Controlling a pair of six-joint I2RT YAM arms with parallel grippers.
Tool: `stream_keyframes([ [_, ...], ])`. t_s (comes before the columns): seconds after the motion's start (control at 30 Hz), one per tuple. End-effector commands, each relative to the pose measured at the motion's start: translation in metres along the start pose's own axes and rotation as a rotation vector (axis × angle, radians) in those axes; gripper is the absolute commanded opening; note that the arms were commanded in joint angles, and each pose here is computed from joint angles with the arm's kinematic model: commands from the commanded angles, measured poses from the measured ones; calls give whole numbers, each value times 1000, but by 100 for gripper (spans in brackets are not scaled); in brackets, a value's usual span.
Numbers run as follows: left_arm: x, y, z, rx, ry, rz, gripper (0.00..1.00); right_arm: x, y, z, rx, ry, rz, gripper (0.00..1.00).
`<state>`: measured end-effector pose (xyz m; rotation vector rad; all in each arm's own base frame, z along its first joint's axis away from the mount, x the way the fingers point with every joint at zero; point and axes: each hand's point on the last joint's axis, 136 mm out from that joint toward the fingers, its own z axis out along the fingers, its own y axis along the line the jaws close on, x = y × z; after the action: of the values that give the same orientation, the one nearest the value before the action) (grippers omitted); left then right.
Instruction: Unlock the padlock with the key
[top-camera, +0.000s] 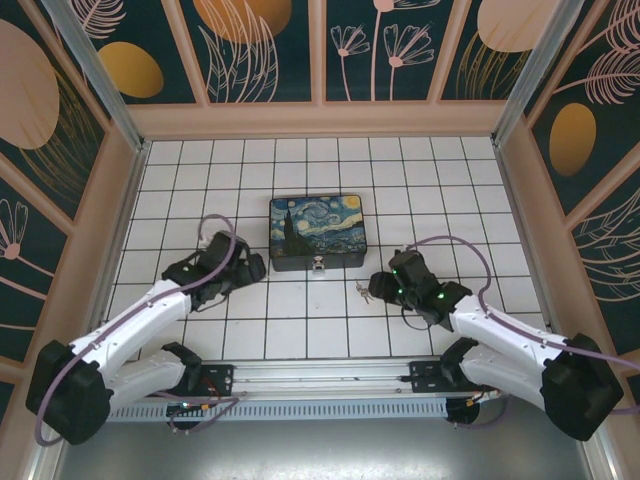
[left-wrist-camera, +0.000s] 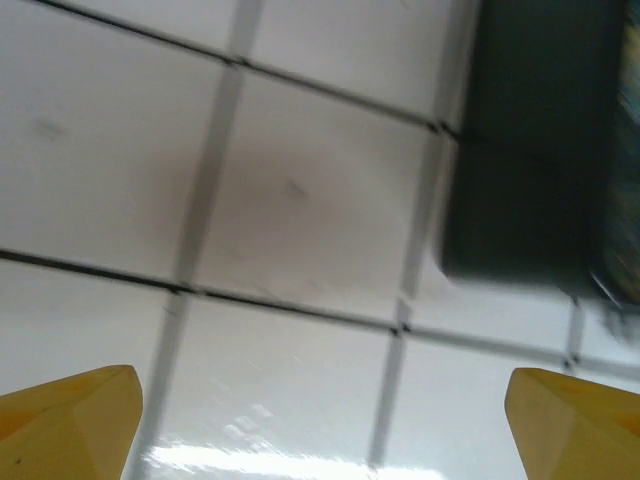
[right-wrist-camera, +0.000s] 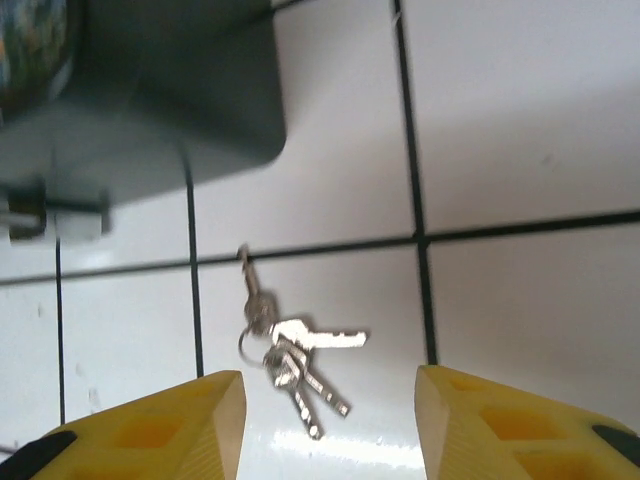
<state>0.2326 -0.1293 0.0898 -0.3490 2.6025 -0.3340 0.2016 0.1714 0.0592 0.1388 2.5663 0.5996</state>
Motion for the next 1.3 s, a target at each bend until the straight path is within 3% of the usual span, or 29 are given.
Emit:
stream_keyframes([
  [0.0,32,-38,0,110,118,16,93,3,20,5,-53,12,-60,46],
  [0.07,41,-60,2,154,147,54,93,-3,29,9,-25,4,-144,40],
  [0.27,47,-92,6,274,192,29,93,-8,51,21,5,20,-296,36],
  [0.5,43,-102,13,294,189,16,94,7,54,32,13,77,-363,29],
  [1.0,36,-106,13,283,171,46,94,5,33,48,154,98,-458,26],
  [1.27,33,-107,13,270,165,64,94,14,28,50,148,123,-473,26],
])
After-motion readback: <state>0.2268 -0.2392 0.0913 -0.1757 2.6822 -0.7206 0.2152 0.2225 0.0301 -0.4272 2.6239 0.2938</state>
